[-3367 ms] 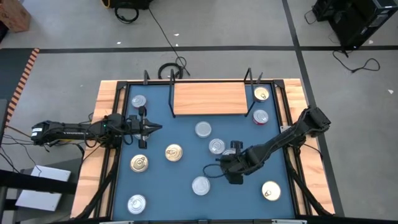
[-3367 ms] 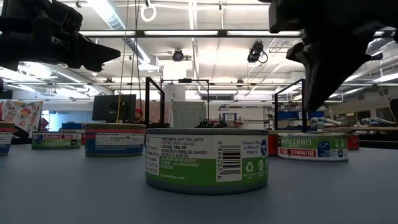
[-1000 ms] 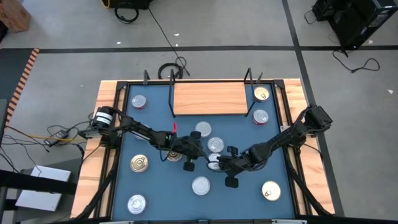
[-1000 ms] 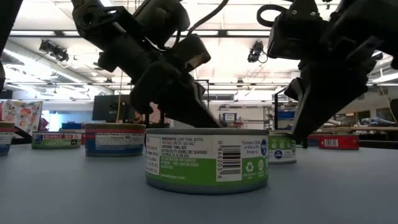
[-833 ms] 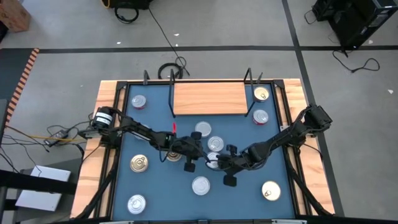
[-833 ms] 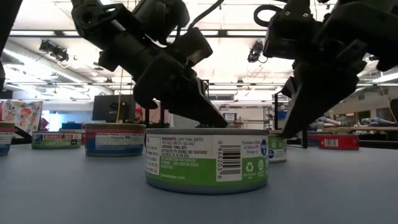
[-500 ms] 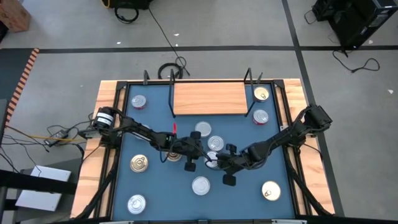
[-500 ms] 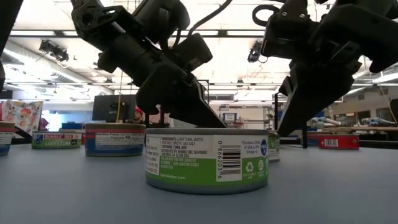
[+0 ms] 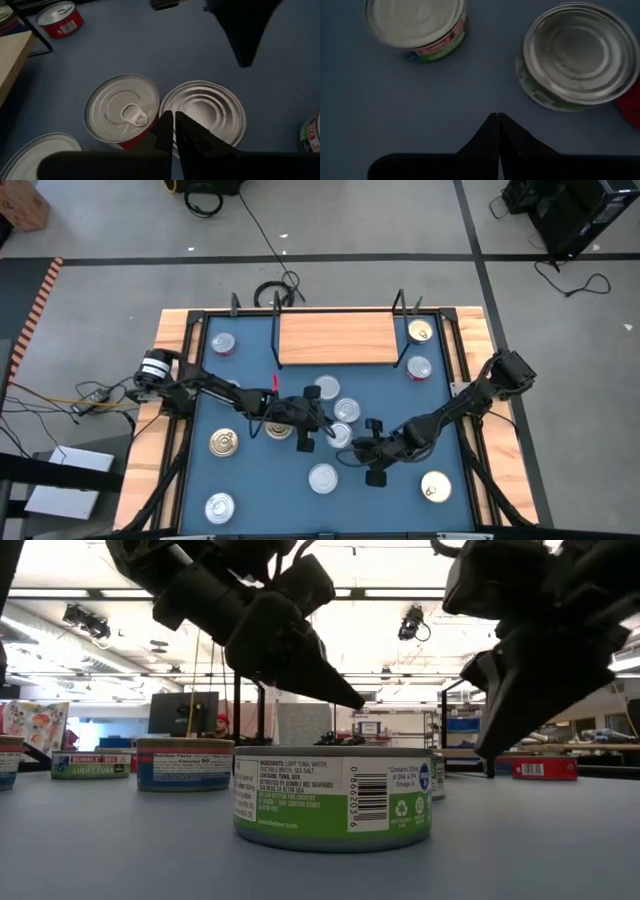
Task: Stack canned seafood by type on shelf
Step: Put the green tuna can on the shelf
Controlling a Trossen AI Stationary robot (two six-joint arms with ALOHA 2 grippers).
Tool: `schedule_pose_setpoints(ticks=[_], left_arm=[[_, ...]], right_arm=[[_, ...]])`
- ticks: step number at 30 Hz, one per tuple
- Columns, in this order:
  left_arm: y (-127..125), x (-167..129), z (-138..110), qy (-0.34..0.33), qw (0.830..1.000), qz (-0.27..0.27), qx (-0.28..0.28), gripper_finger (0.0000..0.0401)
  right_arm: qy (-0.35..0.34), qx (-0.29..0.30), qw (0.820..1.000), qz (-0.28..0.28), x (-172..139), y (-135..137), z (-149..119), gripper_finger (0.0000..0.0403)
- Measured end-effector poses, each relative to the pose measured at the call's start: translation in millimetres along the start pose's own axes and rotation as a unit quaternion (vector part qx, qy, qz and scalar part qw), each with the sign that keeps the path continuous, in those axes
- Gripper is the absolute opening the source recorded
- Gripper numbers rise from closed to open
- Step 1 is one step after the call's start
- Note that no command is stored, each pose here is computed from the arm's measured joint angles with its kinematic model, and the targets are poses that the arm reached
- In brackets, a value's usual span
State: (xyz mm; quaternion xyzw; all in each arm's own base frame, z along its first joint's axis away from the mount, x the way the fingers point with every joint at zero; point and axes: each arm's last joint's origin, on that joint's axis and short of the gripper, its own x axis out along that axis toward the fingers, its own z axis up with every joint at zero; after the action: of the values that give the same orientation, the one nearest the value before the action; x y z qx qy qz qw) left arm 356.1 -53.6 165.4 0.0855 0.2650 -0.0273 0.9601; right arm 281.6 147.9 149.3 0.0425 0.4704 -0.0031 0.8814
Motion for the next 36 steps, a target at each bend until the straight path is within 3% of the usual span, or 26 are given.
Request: schedule_pose_setpoints(ticks=[5,11,26,36], left_arm=[[10,3,-11,0.04,0.999,-0.002,-0.005,0.0007],[10,5,-10,0.031,0.999,-0.008,0.009,0.0005],[10,19,-26,0.05,0.998,-0.036,0.001,0.0003],[10,18,-26,0.05,0.998,-0.039,-0.008,0.0003]], right_arm=[[0.01,-0.012,1.0,-0.009,19,1,-5,0.0006],[-0.017,-0.003,0.999,-0.042,32,-7,-1,0.0006],[-0.049,0.033,0.996,-0.074,32,-18,8,0.0006],[-0.087,0.049,0.991,-0.094,14,-20,17,0.0006]])
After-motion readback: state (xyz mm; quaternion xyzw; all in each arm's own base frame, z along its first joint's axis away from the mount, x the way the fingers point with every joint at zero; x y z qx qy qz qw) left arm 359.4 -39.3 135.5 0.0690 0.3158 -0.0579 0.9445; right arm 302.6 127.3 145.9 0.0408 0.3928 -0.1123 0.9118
